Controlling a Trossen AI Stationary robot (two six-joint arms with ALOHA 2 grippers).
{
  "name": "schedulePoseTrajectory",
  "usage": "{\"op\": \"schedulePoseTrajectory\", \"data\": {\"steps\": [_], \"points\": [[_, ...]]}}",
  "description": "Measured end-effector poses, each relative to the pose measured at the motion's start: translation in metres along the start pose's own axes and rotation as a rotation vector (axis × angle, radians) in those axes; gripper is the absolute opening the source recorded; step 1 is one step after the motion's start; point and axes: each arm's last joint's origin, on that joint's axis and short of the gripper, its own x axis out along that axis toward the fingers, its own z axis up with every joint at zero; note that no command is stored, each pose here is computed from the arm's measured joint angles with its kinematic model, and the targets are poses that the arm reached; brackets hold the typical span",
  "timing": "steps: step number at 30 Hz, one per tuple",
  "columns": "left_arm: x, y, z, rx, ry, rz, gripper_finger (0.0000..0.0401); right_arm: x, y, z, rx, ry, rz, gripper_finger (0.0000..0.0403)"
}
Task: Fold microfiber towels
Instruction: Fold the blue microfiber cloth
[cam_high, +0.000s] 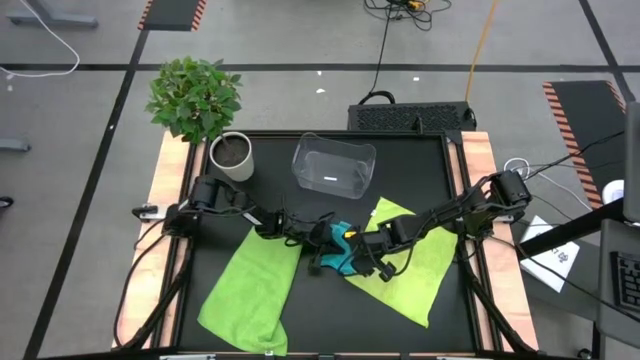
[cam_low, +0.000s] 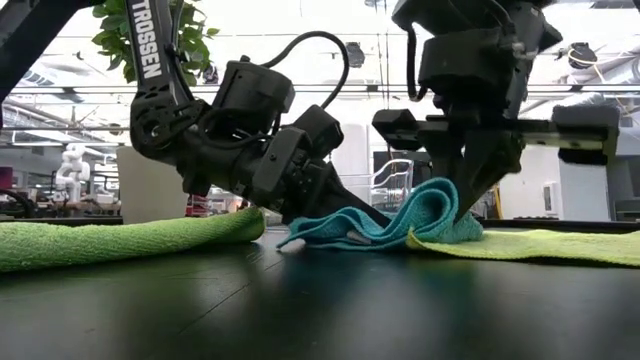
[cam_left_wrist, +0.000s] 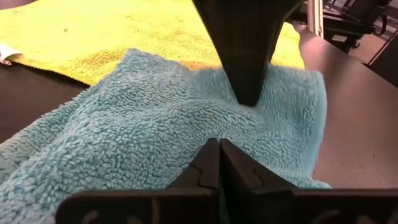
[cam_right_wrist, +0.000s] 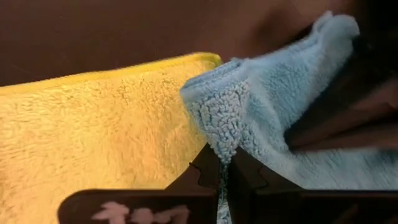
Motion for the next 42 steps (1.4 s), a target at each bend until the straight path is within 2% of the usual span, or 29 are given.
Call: {"op": "schedulePoseTrajectory", "data": {"steps": [5, 12, 15, 17, 21, 25, 31, 34, 42], "points": [[0.0, 0.0, -0.002, -0.004, 0.018, -0.005, 0.0009, -0.016, -0.008, 0.011, -0.012, 0.093, -0.013, 0.0], [0.0, -0.001, -0.003, -0.007, 0.031, -0.033, 0.0004, -0.03, -0.021, 0.03, -0.084, 0.021, -0.021, 0.0], [0.0, -0.001, -0.003, 0.002, 0.038, -0.041, 0.0004, -0.025, -0.03, 0.033, -0.075, -0.014, 0.031, 0.0], [0.0, -0.001, -0.004, 0.013, 0.045, -0.041, 0.0005, -0.02, -0.037, 0.034, -0.075, -0.006, 0.052, 0.0], [-0.001, -0.002, -0.006, 0.044, 0.056, -0.054, 0.0003, 0.0, -0.047, 0.029, -0.053, 0.045, 0.165, 0.0], [-0.001, -0.002, -0.007, 0.06, 0.066, -0.063, 0.0005, 0.005, -0.051, 0.03, -0.024, 0.077, 0.169, 0.0003], [-0.001, -0.002, -0.007, 0.054, 0.07, -0.061, 0.0005, -0.001, -0.06, 0.039, -0.036, -0.011, 0.108, 0.0032], [-0.001, -0.002, -0.007, 0.054, 0.072, -0.061, 0.0003, -0.005, -0.06, 0.038, -0.034, -0.008, 0.109, 0.0051], [0.0, -0.002, -0.007, 0.054, 0.073, -0.061, 0.0003, -0.008, -0.059, 0.039, 0.032, -0.008, 0.106, 0.0143]]}}
